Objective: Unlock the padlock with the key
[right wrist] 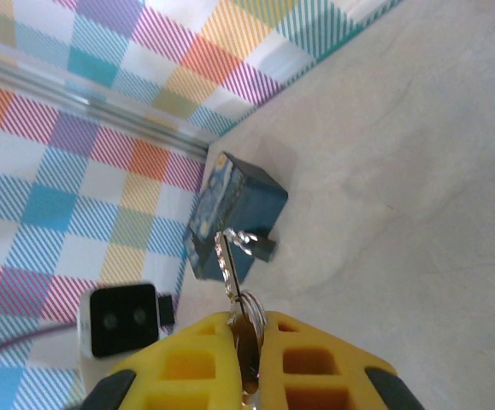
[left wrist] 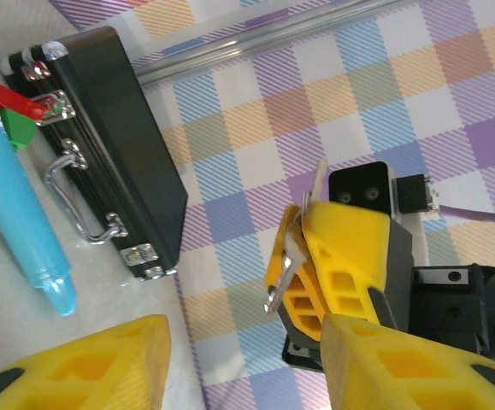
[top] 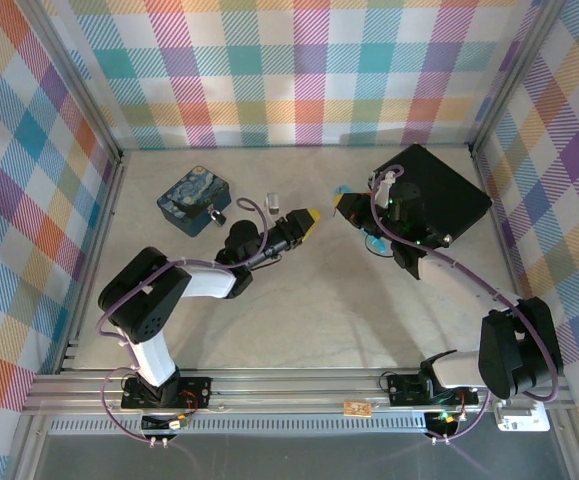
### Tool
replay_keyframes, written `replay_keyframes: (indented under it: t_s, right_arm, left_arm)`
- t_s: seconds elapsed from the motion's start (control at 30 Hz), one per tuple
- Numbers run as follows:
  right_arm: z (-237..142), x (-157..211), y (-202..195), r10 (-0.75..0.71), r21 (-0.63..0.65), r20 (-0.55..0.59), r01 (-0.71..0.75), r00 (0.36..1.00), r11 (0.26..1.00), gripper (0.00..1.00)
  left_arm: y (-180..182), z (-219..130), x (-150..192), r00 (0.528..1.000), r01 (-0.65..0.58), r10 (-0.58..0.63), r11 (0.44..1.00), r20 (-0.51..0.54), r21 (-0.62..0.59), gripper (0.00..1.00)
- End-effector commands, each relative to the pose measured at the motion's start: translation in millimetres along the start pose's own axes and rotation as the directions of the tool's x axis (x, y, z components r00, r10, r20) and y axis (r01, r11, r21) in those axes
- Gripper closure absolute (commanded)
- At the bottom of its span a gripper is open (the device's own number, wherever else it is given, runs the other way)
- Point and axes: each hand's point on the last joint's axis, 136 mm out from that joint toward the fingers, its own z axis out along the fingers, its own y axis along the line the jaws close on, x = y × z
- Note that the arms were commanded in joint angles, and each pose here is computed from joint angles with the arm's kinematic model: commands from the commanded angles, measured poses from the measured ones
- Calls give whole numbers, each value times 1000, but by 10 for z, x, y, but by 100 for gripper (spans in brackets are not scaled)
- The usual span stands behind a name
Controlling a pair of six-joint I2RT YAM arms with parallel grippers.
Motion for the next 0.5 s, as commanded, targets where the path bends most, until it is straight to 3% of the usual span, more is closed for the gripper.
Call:
replay_keyframes:
  t_s: [0.0,0.47]
  right_arm:
    - [21,-132,42,52,-25,90,-50,995,998,100]
    - [157,-59,87,95,-79,48,-91,994,993,100]
  left_arm:
    - [-304,44,-112,994,7,-17,996,105,92,49]
    - [-337,171,-83,993,32,-42,996,115,86,50]
